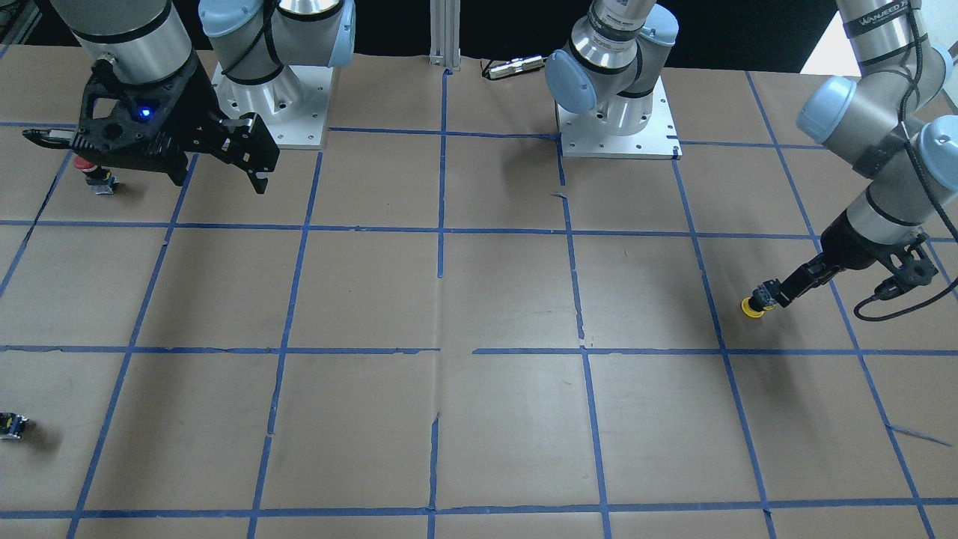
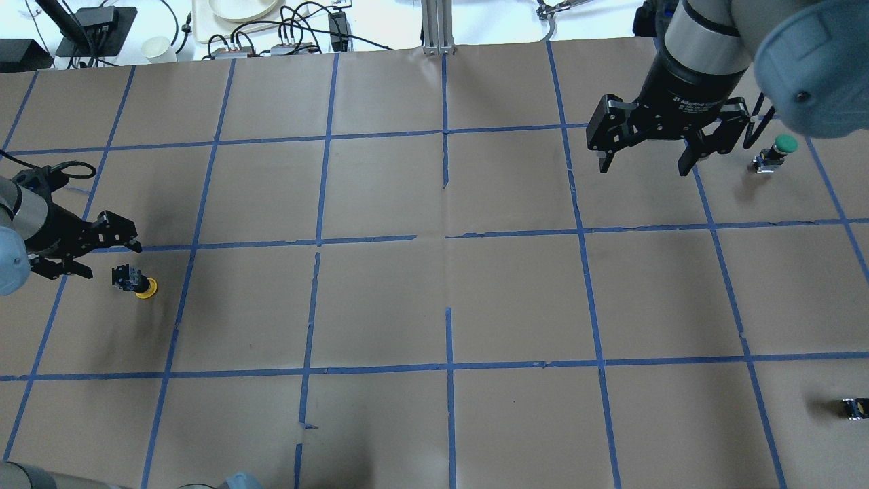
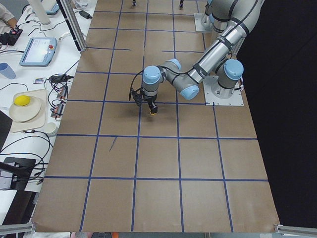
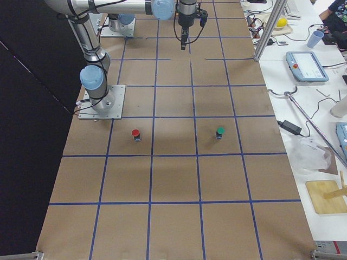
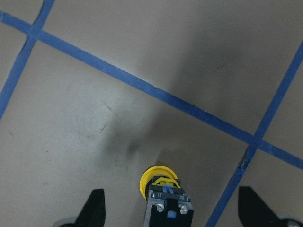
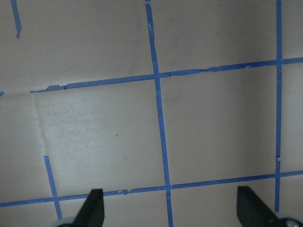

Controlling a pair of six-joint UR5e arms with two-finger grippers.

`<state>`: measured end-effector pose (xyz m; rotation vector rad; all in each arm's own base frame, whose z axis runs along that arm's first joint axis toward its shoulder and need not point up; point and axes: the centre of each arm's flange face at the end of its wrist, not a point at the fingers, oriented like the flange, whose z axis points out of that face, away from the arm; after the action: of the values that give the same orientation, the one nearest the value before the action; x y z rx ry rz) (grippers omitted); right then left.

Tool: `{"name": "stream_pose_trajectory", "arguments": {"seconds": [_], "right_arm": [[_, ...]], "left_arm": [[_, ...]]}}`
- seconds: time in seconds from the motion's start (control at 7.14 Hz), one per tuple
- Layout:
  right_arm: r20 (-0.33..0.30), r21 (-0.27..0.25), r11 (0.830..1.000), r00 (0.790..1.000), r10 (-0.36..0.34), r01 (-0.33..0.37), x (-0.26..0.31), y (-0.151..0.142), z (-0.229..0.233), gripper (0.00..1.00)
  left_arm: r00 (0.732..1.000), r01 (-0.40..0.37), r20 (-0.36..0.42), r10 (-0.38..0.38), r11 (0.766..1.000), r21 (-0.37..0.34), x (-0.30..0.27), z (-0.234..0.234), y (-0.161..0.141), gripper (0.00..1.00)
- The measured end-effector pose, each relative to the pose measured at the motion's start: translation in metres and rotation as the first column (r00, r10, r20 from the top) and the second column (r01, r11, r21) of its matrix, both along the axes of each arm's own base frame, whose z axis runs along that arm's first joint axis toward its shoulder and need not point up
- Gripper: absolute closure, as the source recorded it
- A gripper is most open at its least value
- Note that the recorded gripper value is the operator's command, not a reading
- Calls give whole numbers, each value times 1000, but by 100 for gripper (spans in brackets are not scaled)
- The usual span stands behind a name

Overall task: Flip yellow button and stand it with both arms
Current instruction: 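Lower the left gripper and grasp the yellow-capped button's black body, then lift the button with the left gripper toward the right gripper while the right gripper approaches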

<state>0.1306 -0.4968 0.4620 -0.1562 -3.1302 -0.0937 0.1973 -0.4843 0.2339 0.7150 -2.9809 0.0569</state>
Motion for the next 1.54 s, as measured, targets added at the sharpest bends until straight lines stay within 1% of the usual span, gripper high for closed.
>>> {"name": "stream_pose_trajectory", "arguments": {"seconds": [0.14,0.28,0.42,0.7,0.84,0.98,1.26,1.4,1.54], "right_arm": [[-5,10,1000,1000,0,0,0,-2,-4,0],[-7,11,1000,1000,-3,3,1,-3,-5,0],[-5,7,1000,1000,-9,9,1,-4,-3,0],[-8,-3,1000,1000,-13,13,0,-12,-9,0],[-7,-3,1000,1000,-12,12,0,-13,-12,0],[-4,-5,1000,1000,-13,13,1,-13,-13,0],[-7,-7,1000,1000,-22,22,1,-13,-13,0],[-7,-9,999,999,-36,36,0,-13,-12,0],[-6,-4,997,997,-83,83,0,-13,-11,0]], "left_arm": [[1000,1,-9,-1,1000,13,0,-5,1,4],[1000,-2,-14,2,1000,25,0,-8,2,19],[1000,-6,-21,7,999,36,-1,-10,3,28],[999,-10,-47,13,997,71,-5,-11,8,55],[998,-10,-59,15,996,87,-6,-11,10,75],[998,-9,-65,15,995,95,-7,-11,11,83],[998,-22,-61,28,995,95,-5,-8,9,84],[997,-46,-57,52,995,89,-5,-4,8,84],[992,-105,-56,111,991,86,-8,1,6,84]]}}
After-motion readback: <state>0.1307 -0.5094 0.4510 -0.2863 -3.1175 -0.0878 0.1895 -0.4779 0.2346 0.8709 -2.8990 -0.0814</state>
